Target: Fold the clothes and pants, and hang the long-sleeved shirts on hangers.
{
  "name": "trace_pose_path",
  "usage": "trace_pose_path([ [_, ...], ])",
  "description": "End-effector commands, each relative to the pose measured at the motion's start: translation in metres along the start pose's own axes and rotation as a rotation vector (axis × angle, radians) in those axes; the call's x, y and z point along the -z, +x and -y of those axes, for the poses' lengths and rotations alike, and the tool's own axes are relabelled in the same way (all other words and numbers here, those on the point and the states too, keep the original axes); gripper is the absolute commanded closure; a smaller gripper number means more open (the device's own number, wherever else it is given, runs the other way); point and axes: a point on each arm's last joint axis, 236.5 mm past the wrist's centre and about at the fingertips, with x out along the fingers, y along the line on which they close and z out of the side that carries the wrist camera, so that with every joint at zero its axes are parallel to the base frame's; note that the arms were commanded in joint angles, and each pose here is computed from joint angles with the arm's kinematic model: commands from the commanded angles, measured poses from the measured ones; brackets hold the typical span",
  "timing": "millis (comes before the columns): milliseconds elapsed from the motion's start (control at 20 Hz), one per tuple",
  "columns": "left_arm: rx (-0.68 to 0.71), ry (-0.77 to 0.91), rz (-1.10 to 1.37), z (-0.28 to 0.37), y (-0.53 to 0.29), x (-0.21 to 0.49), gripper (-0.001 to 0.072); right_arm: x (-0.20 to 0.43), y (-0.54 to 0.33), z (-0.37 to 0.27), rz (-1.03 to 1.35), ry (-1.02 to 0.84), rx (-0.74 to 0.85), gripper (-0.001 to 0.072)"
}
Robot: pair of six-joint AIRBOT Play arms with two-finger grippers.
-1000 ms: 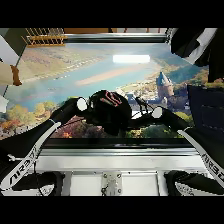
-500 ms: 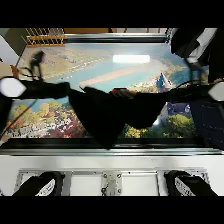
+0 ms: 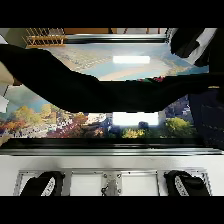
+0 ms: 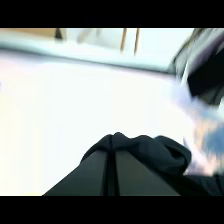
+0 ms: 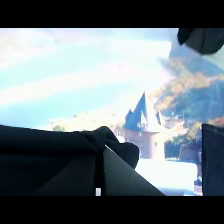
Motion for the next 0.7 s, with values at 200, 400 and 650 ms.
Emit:
trace_pose_path([
  [200,-0.105,-0.010,0.152,-0.006,-0.057,-0.029,0.0697,0.070,-0.035,-0.012,-0.268,0.152,-0.005,0.0700],
  [400,-0.151,-0.163,-0.172,-0.067,0.040,0.051,0.0697,0.153,0.000,-0.034,-0.655,0.346,-0.097,0.0700],
  [650,-0.124,-0.217,-0.370,-0.114,0.206,0.137,0.0697,0.235,0.107,-0.012,-0.874,0.423,-0.091,0.0700],
])
